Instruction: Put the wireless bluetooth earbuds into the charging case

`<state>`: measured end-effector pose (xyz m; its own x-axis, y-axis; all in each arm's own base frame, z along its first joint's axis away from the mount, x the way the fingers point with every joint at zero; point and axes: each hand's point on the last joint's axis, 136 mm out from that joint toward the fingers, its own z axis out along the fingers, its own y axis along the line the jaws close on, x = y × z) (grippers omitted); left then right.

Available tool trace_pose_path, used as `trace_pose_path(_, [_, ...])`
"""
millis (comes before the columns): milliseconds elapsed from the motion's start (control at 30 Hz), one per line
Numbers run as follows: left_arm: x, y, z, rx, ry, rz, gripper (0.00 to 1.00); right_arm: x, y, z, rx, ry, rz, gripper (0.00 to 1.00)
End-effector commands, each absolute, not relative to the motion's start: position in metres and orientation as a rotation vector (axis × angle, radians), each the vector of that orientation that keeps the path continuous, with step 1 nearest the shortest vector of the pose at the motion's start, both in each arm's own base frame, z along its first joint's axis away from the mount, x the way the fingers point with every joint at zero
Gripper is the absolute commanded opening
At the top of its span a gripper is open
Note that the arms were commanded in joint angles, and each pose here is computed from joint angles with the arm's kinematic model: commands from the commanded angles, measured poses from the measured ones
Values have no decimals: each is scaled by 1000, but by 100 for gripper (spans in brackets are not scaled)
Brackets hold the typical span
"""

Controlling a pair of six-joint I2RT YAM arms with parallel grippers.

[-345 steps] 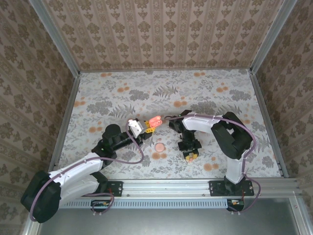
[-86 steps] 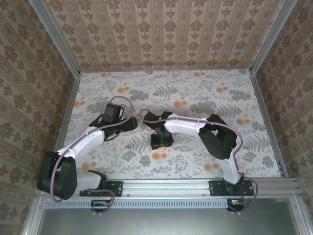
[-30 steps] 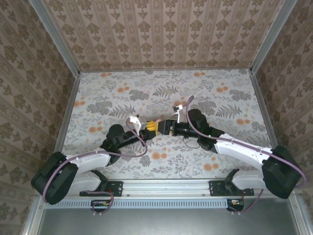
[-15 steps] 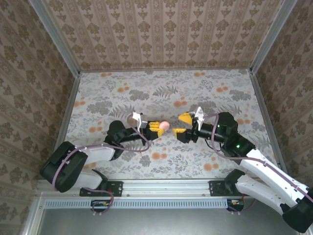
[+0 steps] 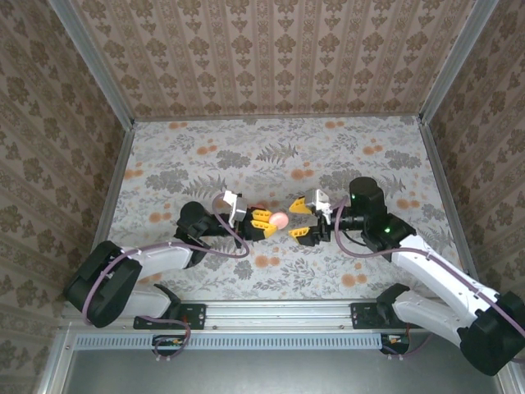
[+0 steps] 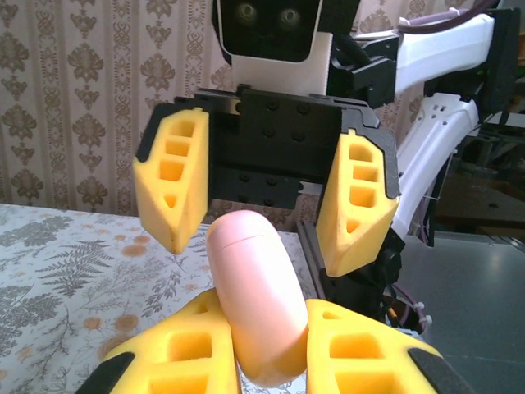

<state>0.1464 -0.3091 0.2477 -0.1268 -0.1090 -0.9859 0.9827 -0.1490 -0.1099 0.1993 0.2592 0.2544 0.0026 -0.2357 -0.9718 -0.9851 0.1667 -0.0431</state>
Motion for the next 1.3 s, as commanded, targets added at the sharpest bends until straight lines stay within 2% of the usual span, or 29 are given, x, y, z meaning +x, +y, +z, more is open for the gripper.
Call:
trace_pose_path(0, [135, -309, 268, 1210, 1028, -1467, 10, 188, 266, 275, -1336, 1313, 1021, 61])
trace_pose_path(133, [134, -309, 270, 1211, 1020, -1466, 10, 189, 271, 273, -1366, 1308, 1069, 53])
trace_pose_path(433, [134, -308, 272, 1209, 1016, -1462, 14, 185, 276, 270, -1439, 1299, 1169, 28])
trace_pose_path(533, [138, -308, 269, 1195, 1034, -1437, 28, 182, 273, 269, -1475, 1319, 1146, 25])
trace_pose_path(667, [145, -309, 251, 1235, 1107, -1343, 52, 181, 263, 253, -1567, 1358, 1005, 22])
trace_pose_path(933, [139, -310, 218, 1393, 1231, -1149, 52, 185, 256, 217, -1746, 1473, 704, 21])
trace_pose_path(1267, [130, -316, 205, 1491, 1268, -1115, 49, 182, 272, 219, -1786, 1402, 688, 22])
